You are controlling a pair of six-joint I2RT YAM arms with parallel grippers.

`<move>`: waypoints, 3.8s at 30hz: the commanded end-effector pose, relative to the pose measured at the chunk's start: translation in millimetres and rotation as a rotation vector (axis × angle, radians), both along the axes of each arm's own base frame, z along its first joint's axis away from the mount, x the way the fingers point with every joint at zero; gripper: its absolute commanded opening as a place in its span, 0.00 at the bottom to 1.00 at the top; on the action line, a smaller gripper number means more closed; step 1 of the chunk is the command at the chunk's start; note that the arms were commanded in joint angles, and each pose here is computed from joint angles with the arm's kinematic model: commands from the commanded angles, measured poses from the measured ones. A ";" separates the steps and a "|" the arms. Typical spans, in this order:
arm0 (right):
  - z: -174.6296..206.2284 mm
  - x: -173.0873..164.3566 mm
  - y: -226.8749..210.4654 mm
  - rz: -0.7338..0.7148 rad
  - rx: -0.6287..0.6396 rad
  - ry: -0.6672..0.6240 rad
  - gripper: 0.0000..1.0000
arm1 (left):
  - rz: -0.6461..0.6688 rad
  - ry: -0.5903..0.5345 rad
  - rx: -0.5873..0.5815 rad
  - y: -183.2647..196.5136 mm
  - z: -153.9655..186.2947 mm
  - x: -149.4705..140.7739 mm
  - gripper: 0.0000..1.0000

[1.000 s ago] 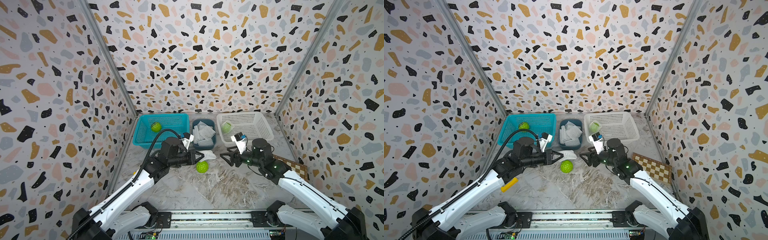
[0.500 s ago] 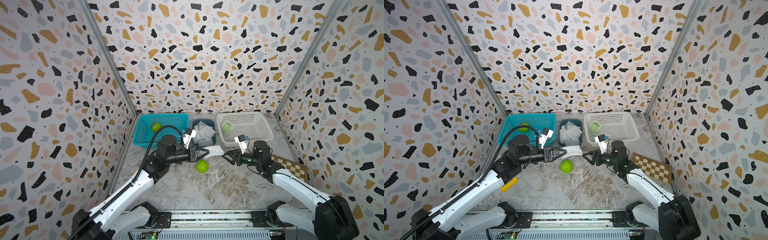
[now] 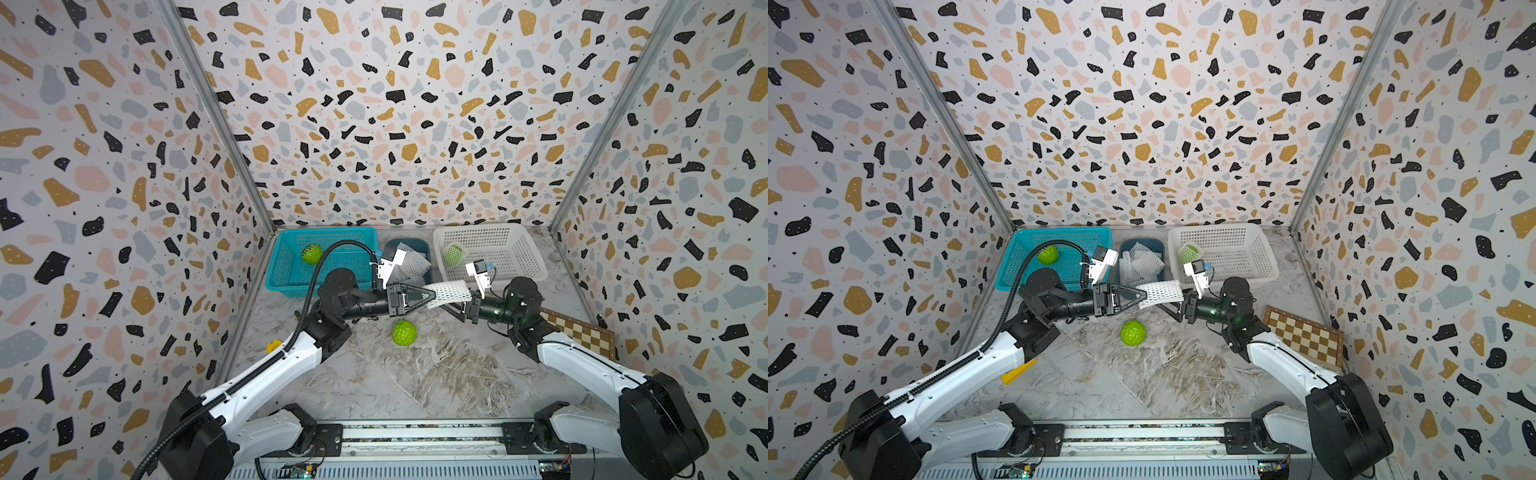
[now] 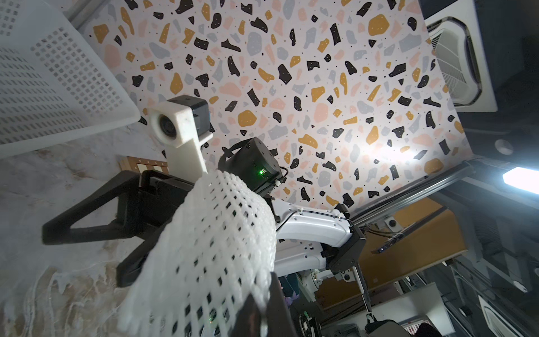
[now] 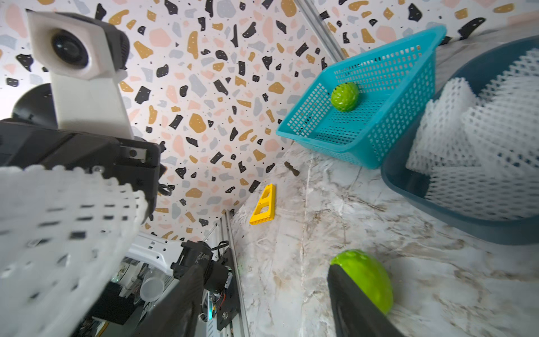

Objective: Sleeve custard apples in foam nets
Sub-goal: Open the foam net.

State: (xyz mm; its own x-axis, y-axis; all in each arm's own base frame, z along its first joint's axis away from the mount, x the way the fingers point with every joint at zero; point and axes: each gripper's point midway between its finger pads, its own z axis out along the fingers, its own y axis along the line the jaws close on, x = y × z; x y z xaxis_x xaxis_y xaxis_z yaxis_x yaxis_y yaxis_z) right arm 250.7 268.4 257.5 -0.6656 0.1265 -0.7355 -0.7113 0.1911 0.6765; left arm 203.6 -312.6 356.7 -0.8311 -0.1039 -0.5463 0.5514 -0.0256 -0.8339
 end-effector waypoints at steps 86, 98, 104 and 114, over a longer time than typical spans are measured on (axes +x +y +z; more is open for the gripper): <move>153.7 -119.9 -11.2 0.500 0.405 -0.210 0.70 | -0.043 -0.410 -0.030 25.0 33.2 -32.9 0.00; 149.9 -134.9 0.5 0.582 0.359 -0.210 0.71 | -0.046 -0.474 -0.031 22.8 41.6 -28.3 0.00; 144.1 -135.4 5.2 0.580 0.332 -0.201 0.76 | -0.054 -0.499 -0.042 22.8 49.2 -29.7 0.00; 155.6 -117.7 -15.0 0.481 0.389 -0.211 0.69 | -0.066 -0.474 -0.030 28.9 35.2 -39.6 0.00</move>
State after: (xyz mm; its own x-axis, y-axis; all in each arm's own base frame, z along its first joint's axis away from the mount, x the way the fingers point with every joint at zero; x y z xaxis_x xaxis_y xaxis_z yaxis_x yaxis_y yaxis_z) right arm 139.1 265.1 396.5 -0.6052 0.0710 -0.7929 -0.7482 -0.3909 0.5361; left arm 175.0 -290.3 383.9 -0.5440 -0.0679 -0.8363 0.8389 -0.0645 -0.5404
